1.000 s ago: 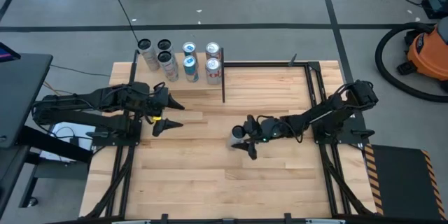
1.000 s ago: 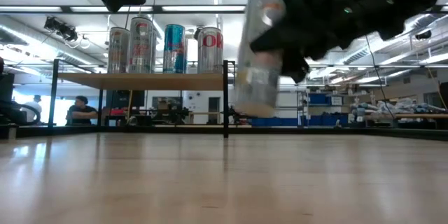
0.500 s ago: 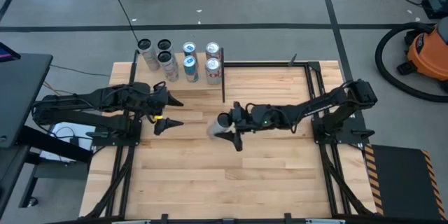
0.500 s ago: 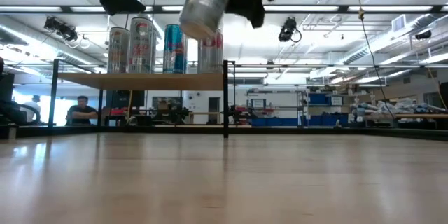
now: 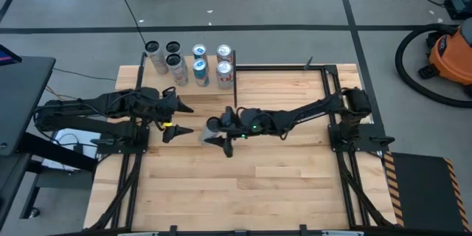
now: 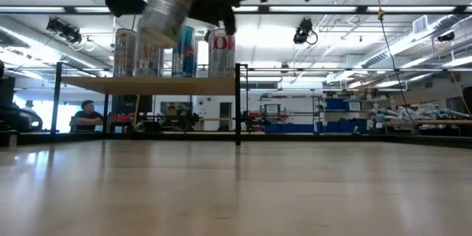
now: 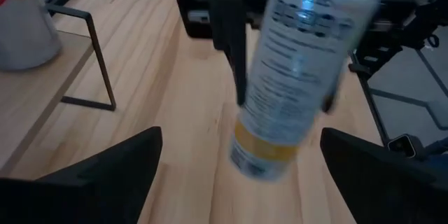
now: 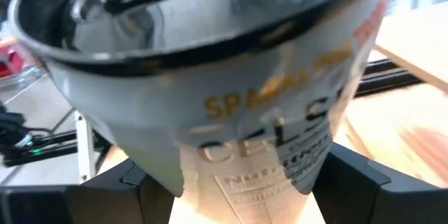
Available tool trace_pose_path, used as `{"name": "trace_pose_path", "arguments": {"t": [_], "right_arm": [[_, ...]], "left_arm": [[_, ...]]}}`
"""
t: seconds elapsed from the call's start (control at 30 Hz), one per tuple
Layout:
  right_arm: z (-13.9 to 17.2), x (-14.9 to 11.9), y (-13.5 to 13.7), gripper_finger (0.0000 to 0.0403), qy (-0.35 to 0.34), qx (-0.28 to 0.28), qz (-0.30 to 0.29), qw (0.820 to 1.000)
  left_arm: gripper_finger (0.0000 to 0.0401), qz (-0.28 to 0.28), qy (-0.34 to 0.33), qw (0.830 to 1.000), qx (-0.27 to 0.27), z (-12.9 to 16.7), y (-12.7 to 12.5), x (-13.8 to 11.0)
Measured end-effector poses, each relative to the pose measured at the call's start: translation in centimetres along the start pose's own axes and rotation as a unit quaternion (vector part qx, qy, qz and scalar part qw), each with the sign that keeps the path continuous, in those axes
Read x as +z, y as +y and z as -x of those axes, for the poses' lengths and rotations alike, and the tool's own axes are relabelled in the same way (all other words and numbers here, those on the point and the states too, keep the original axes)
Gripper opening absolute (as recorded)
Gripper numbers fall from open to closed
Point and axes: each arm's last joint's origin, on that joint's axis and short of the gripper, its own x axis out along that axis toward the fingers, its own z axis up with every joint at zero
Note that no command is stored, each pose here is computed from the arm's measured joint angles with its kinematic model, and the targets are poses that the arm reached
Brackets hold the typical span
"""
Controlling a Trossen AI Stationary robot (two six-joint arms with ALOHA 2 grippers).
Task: Place canned beverage on shelf
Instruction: Put the white-yellow soda can on the shelf aligned with the other white-yellow soda can
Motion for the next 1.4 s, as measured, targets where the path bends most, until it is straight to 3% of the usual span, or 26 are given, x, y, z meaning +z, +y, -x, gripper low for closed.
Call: {"name": "trace_pose_path", "arguments": {"t": [0.2,0.5,0.83,1.4], "right_arm": [[-1.8,0.5,-0.2,0.0272,0.011,0.012,0.005,1.000],[-1.9,1.6,-1.1,0.0272,-0.002,0.013,-0.004,1.000],[-1.9,1.3,-1.1,0.0273,0.011,0.011,-0.008,1.000],[-1.9,0.9,-1.1,0.0274,0.035,0.027,-0.024,0.999]], "left_arm": [[0.0397,-0.001,-0.008,1.000,-0.002,0.0,0.0,0.1],[0.0396,-0.003,-0.026,1.000,-0.005,0.0,-0.1,0.5],[0.0396,-0.008,-0.110,0.994,-0.026,0.2,-0.5,2.1],[0.0396,0.000,-0.067,0.997,-0.045,-2.3,-0.7,3.4]]}}
